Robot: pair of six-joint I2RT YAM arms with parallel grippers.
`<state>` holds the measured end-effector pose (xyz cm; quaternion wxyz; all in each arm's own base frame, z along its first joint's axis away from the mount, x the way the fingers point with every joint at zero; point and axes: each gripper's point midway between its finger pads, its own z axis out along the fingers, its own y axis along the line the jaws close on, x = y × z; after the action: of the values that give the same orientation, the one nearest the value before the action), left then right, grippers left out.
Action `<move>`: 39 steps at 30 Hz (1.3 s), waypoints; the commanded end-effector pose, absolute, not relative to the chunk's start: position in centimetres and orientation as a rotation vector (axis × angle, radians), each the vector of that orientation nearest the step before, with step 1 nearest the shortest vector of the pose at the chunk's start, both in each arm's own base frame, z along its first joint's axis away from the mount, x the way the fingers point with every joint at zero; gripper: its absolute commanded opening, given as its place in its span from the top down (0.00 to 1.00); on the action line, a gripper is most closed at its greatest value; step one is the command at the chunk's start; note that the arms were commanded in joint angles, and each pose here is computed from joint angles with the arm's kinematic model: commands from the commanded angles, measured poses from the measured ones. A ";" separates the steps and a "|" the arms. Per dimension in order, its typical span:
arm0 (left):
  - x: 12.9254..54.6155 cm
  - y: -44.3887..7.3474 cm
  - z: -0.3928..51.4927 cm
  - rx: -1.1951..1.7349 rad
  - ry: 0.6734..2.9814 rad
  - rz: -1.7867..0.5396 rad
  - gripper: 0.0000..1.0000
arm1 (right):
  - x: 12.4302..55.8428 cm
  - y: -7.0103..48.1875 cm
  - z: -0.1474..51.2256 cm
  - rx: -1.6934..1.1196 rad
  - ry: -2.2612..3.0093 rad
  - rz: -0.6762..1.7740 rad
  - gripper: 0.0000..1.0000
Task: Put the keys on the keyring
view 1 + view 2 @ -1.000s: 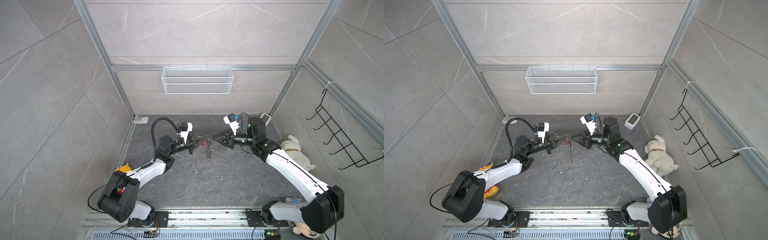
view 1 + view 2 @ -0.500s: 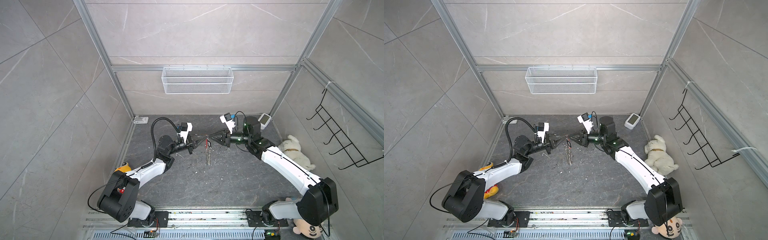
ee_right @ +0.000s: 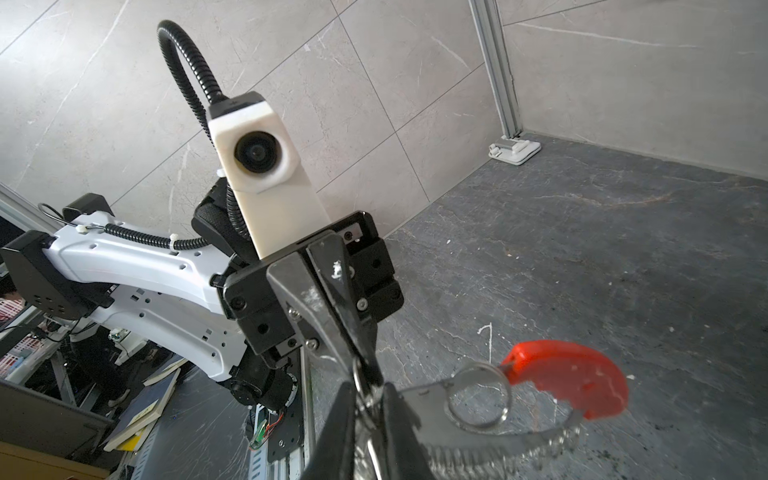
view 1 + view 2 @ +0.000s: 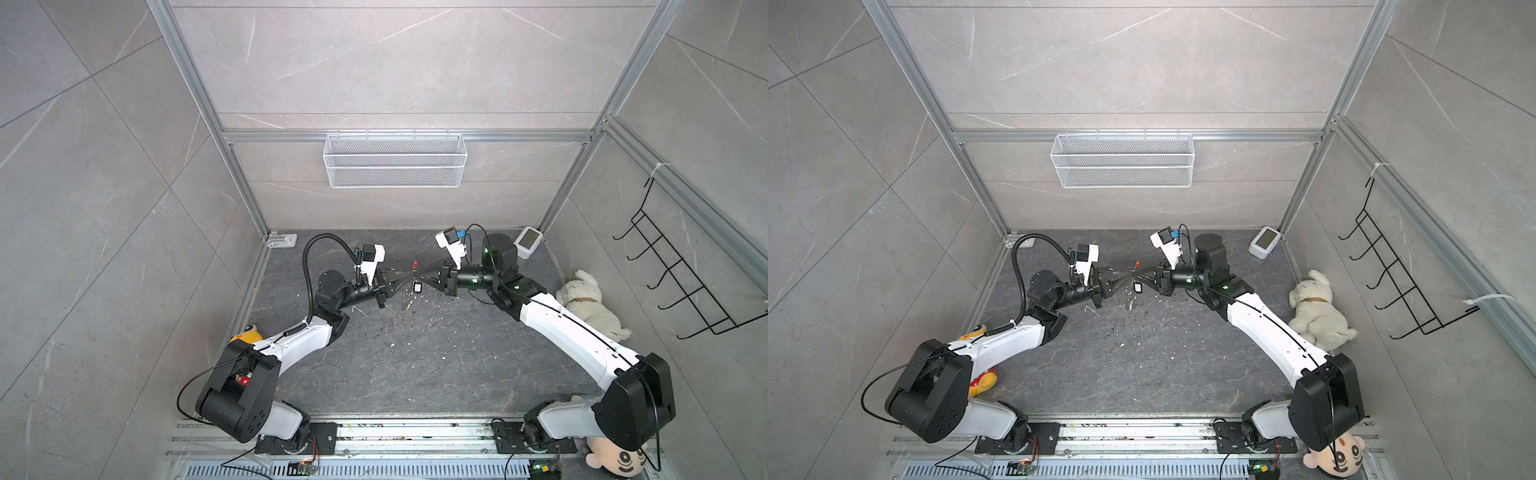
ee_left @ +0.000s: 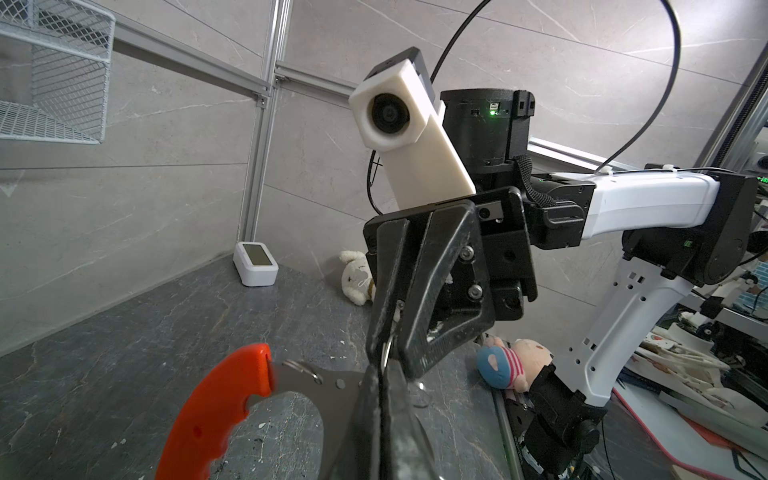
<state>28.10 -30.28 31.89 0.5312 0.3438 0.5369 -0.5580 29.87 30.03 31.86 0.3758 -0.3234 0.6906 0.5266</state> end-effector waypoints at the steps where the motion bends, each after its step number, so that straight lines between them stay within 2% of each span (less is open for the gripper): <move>1: 27.3 -30.2 35.5 0.856 1.137 -1.312 1.00 | 29.4 30.9 33.0 -0.866 1.722 1.376 0.88; 6: 27.3 -30.2 35.5 0.855 1.138 -1.312 1.00 | 29.5 31.0 33.0 -0.863 1.724 1.372 1.00; 15: 27.8 -30.6 34.6 0.897 1.179 -1.277 0.98 | 30.0 30.6 33.1 -0.882 1.761 1.277 1.00; 17: 28.0 -30.3 33.8 0.938 1.214 -1.210 0.76 | 30.4 30.0 32.3 -0.909 1.817 1.171 1.00; 18: 28.1 -30.0 33.2 0.977 1.234 -1.149 0.70 | 30.5 29.5 31.6 -0.927 1.864 1.109 1.00; 20: 28.1 -29.6 31.4 1.083 1.309 -1.012 0.65 | 30.9 28.7 30.2 -0.977 1.940 0.983 1.00; 23: 28.4 -29.1 29.3 1.253 1.394 -0.852 0.65 | 31.4 28.0 28.7 -1.029 2.000 0.840 1.00; 27: 29.0 -29.0 27.9 1.352 1.469 -0.827 0.70 | 31.7 28.1 28.3 -1.076 1.989 0.739 1.00; 33: 29.4 -29.9 28.1 1.386 1.443 -0.885 0.78 | 30.9 29.0 29.1 -1.134 1.929 0.756 1.00; 39: 29.3 -30.5 28.0 1.421 1.417 -0.939 0.75 | 29.8 29.4 29.6 -1.155 1.885 0.804 1.00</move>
<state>29.80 -30.22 26.04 0.4359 0.5529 0.6074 -0.3680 30.61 28.92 27.22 0.3564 -0.4347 0.7690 0.3044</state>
